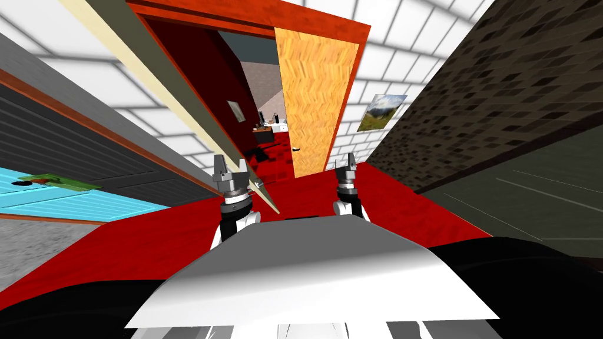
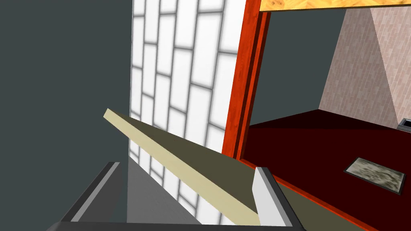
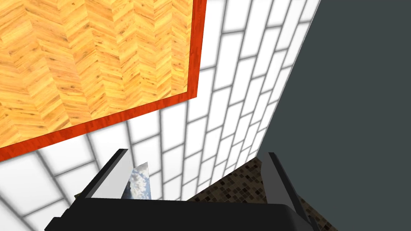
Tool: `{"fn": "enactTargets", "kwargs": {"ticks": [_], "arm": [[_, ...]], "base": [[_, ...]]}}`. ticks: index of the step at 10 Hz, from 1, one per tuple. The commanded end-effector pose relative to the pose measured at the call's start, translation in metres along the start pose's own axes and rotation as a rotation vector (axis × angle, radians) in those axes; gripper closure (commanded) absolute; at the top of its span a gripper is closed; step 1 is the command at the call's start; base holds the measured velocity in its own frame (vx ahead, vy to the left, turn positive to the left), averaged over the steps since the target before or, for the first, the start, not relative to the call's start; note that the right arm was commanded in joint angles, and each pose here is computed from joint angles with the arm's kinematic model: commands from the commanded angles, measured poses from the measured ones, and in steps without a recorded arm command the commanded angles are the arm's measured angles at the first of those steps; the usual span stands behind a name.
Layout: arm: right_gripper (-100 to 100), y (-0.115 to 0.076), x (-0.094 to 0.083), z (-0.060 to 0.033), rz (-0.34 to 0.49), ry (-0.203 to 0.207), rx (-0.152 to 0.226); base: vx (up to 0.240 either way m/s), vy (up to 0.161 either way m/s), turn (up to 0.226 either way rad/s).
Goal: Pull the door open
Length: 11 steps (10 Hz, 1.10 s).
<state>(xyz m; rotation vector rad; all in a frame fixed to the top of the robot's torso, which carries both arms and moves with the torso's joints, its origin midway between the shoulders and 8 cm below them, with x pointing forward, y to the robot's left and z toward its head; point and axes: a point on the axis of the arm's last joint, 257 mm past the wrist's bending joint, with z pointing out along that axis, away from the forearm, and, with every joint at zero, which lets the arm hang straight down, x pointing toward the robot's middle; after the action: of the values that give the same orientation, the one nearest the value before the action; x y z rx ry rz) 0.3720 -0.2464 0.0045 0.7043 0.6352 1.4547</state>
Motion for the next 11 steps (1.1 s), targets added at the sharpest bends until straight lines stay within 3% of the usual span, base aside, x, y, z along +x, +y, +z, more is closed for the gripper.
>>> {"fn": "enactTargets", "kwargs": {"ticks": [1, 11], "arm": [[-100, -0.011, 0.002, -0.0015, 0.002, 0.008, 0.018], [-100, -0.083, 0.016, -0.0165, 0.009, 0.048, 0.124]], "base": [[0.135, 0.004, 0.047], [0.094, 0.001, 0.039]]}}
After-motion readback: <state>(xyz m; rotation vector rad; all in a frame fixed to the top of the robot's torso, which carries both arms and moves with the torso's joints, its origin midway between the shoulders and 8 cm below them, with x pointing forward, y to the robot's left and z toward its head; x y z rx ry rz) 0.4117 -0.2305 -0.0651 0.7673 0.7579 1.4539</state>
